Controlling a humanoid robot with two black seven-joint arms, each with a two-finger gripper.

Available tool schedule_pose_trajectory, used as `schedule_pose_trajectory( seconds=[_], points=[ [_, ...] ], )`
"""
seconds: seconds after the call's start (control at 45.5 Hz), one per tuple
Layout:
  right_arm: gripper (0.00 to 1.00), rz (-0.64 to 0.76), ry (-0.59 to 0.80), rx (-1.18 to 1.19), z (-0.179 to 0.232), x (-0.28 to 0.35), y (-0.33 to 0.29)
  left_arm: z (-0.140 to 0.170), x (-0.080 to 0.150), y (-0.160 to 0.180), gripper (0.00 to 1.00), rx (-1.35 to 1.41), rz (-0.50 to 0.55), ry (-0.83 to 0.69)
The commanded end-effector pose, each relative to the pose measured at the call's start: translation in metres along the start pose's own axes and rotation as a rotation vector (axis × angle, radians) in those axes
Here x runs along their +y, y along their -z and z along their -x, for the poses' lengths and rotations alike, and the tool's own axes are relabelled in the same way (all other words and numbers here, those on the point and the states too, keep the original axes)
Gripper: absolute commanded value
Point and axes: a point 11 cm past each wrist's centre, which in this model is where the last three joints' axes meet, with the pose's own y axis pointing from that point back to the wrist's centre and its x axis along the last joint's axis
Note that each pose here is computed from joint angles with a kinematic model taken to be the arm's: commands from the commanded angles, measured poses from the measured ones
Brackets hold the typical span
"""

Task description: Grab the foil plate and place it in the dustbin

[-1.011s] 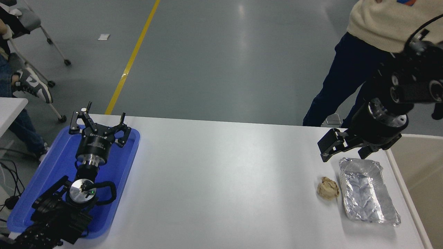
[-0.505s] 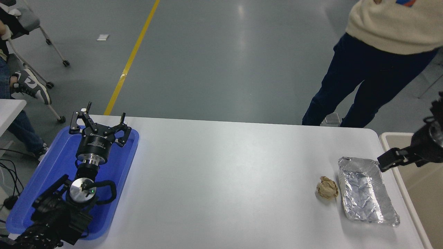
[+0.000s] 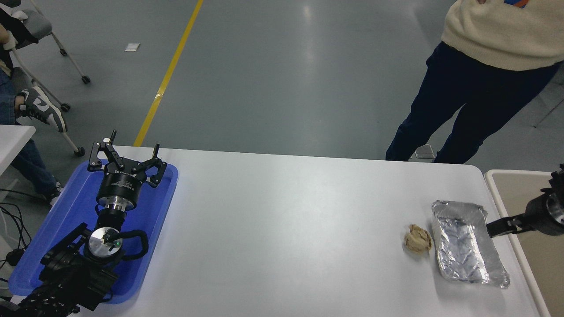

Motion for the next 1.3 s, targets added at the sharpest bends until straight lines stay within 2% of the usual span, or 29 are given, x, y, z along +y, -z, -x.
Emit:
schedule_pose_trajectory(
  seconds=[0.0,0.44,1.077,1.165,1.275],
  points=[
    [1.00,0.010,-0.037,-0.049,0.013,-0.031,-0.001,0.000,0.000,0.000,1.00,0.001,0.000,0.001],
    [1.00,0.064,-0.121,-0.096,0.019,-0.069,0.005,0.000,0.000,0.000,1.00,0.000,0.000,0.000],
    [0.99,0.040,-0.111,-0.124,0.033,-0.085,0.022,0.000,0.000,0.000,1.00,0.000,0.000,0.000],
    [0.94,0.046,-0.113,-0.128,0.032,-0.085,0.022,0.000,0.000,0.000,1.00,0.000,0.002,0.000],
    [0.75,0.046,-0.118,-0.119,0.032,-0.086,0.023,0.000,0.000,0.000,1.00,0.000,0.000,0.000]
  ],
)
